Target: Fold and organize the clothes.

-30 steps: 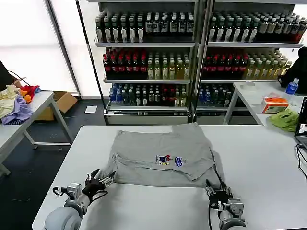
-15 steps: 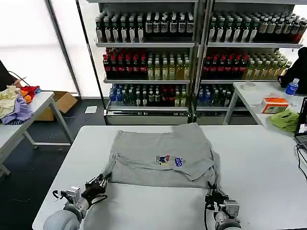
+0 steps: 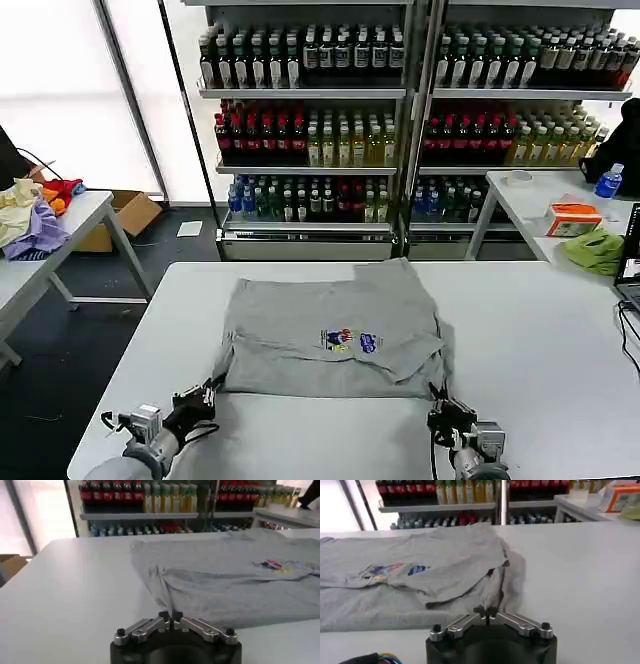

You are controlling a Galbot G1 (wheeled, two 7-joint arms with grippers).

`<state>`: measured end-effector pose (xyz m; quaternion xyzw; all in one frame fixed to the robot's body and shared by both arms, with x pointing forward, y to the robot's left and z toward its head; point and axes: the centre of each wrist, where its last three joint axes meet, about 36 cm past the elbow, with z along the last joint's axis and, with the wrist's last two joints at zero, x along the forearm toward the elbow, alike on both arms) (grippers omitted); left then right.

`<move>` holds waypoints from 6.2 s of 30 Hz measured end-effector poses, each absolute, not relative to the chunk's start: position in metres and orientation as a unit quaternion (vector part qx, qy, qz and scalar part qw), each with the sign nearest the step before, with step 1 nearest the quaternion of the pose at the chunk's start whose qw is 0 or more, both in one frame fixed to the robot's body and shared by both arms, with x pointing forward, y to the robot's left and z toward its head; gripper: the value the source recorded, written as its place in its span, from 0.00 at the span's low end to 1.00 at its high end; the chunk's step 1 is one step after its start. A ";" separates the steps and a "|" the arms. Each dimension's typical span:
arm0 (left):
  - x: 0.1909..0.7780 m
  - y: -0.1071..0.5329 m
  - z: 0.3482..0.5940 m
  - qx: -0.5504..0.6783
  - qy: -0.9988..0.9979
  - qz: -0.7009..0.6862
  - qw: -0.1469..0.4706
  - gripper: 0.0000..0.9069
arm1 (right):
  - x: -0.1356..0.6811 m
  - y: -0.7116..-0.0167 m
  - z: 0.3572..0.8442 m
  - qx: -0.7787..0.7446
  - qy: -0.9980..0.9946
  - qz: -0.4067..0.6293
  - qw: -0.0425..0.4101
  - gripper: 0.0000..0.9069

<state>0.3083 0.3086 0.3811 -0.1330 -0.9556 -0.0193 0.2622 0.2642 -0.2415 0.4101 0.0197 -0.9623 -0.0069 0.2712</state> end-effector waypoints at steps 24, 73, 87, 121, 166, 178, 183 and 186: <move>0.232 0.335 0.460 -0.140 -0.943 -0.066 0.294 1.00 | 0.214 -0.269 0.455 0.007 -0.966 0.038 0.254 1.00; 0.522 0.370 0.386 -0.242 -0.931 -0.027 0.272 0.34 | 0.610 -0.279 0.401 0.107 -0.949 -0.009 0.297 0.00; 0.525 0.365 0.383 -0.251 -0.925 -0.023 0.285 0.01 | 0.609 -0.255 0.398 0.135 -0.944 -0.017 0.301 0.00; 0.456 0.351 0.467 -0.245 -0.943 -0.072 0.215 0.01 | 0.446 -0.274 0.483 0.129 -0.973 -0.098 0.166 0.00; 0.258 0.322 0.448 -0.098 -0.960 -0.047 0.257 1.00 | 0.253 -0.319 0.429 0.062 -0.994 -0.038 0.085 1.00; 0.256 0.266 0.405 -0.027 -0.970 0.025 0.242 0.98 | 0.246 -0.331 0.408 0.057 -0.996 -0.037 0.060 1.00; 0.256 0.256 0.391 0.003 -0.968 0.029 0.249 0.14 | 0.243 -0.332 0.404 0.061 -0.996 -0.041 0.054 1.00; 0.255 0.251 0.387 0.015 -0.967 0.032 0.251 0.07 | 0.243 -0.334 0.404 0.060 -0.996 -0.042 0.050 1.00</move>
